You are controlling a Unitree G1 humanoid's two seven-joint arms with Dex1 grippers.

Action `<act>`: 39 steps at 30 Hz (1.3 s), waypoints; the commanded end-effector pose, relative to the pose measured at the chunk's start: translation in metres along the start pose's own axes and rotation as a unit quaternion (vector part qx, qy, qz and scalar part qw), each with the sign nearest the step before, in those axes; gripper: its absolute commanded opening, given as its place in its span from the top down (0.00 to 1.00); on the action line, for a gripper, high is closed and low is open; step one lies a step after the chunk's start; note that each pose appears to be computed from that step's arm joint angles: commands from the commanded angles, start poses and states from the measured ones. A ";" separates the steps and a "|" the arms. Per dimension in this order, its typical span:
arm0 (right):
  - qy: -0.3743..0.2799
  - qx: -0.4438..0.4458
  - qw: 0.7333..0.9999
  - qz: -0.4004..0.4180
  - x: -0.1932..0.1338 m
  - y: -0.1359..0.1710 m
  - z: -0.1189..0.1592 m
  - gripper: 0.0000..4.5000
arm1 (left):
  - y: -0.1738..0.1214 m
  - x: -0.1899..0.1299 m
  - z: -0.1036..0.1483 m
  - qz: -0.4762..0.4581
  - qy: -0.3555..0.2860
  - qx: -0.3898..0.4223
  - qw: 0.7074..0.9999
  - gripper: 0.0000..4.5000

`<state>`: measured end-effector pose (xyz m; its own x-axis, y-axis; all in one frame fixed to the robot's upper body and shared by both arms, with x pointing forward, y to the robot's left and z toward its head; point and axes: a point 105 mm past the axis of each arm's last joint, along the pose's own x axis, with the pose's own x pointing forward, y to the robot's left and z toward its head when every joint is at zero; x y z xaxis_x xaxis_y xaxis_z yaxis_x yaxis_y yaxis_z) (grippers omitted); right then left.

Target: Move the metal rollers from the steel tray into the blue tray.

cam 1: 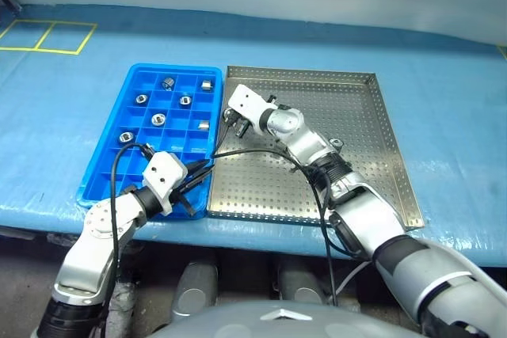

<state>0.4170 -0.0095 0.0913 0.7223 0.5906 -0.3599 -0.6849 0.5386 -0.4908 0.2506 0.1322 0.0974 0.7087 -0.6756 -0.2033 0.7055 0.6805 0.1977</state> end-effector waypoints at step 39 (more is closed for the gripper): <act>-0.200 0.176 0.962 0.058 -0.045 0.071 0.129 1.00 | 0.003 -0.003 0.026 0.016 -0.051 -0.017 0.998 0.87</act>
<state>0.3278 0.0710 0.1655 0.6084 0.7906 -0.0692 -0.7901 0.5952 -0.1464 0.2549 0.1313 0.1084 0.7324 -0.6655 -0.1438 0.6808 0.7172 0.1489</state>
